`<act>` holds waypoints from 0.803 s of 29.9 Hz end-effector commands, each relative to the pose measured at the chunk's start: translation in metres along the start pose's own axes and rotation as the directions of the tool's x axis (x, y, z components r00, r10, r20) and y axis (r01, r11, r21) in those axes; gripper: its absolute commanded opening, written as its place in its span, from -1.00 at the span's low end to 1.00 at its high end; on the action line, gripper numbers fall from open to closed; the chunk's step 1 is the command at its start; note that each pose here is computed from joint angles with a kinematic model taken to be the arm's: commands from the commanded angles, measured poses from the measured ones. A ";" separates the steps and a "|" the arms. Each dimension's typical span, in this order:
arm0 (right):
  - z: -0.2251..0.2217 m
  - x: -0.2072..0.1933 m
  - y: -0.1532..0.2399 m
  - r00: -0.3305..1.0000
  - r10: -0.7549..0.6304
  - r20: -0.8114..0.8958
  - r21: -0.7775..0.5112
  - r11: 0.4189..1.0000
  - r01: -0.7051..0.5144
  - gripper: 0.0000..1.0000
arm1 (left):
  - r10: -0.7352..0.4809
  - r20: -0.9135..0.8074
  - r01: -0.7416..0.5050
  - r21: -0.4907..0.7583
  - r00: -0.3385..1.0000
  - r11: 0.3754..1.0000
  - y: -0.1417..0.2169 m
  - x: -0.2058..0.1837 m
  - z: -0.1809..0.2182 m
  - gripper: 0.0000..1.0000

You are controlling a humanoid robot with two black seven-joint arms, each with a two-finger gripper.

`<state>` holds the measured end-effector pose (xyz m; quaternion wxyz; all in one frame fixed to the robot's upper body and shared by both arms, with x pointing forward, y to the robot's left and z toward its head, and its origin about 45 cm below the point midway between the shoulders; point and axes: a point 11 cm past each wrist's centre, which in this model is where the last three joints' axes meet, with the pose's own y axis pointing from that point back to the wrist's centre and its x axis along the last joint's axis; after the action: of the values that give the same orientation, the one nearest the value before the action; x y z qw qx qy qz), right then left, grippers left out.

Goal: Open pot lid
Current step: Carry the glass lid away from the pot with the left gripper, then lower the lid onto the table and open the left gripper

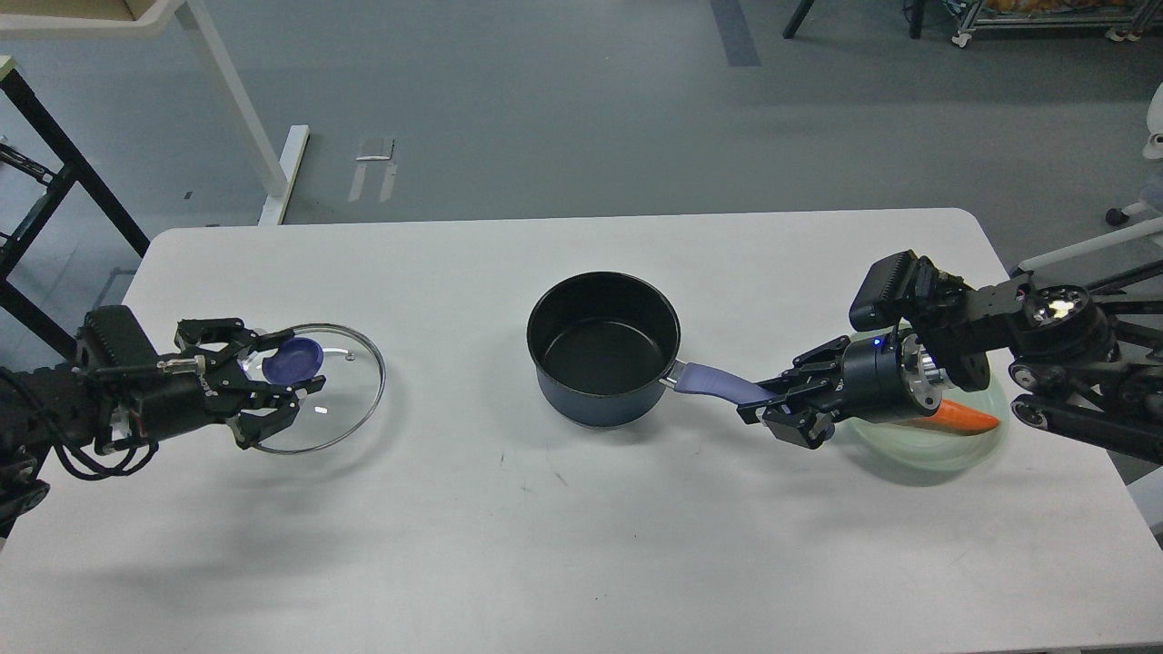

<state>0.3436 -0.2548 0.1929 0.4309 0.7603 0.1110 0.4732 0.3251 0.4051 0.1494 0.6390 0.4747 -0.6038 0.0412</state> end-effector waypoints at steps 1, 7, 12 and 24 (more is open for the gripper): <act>-0.001 0.001 -0.001 1.000 0.000 -0.003 0.003 1.000 0.000 -0.46 | -0.010 -0.001 0.010 -0.002 1.000 1.000 -0.002 -0.005 0.002 -0.36; -0.001 0.001 -0.001 1.000 0.000 -0.003 0.003 1.000 0.000 -0.46 | -0.031 -0.007 0.031 0.013 0.999 0.999 -0.004 -0.015 0.000 -0.27; 0.000 0.000 0.000 1.000 0.000 -0.001 0.001 1.000 0.000 -0.46 | -0.040 -0.012 0.040 0.015 0.999 0.999 -0.004 -0.020 0.001 -0.14; 0.000 0.000 0.000 1.000 0.000 -0.001 0.001 1.000 0.000 -0.45 | -0.043 -0.021 0.043 0.015 0.999 0.999 -0.006 -0.023 0.003 0.56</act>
<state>0.3435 -0.2541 0.1930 0.4302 0.7603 0.1115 0.4737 0.3198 0.4119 0.1266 0.6420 0.4925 -0.5865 0.0358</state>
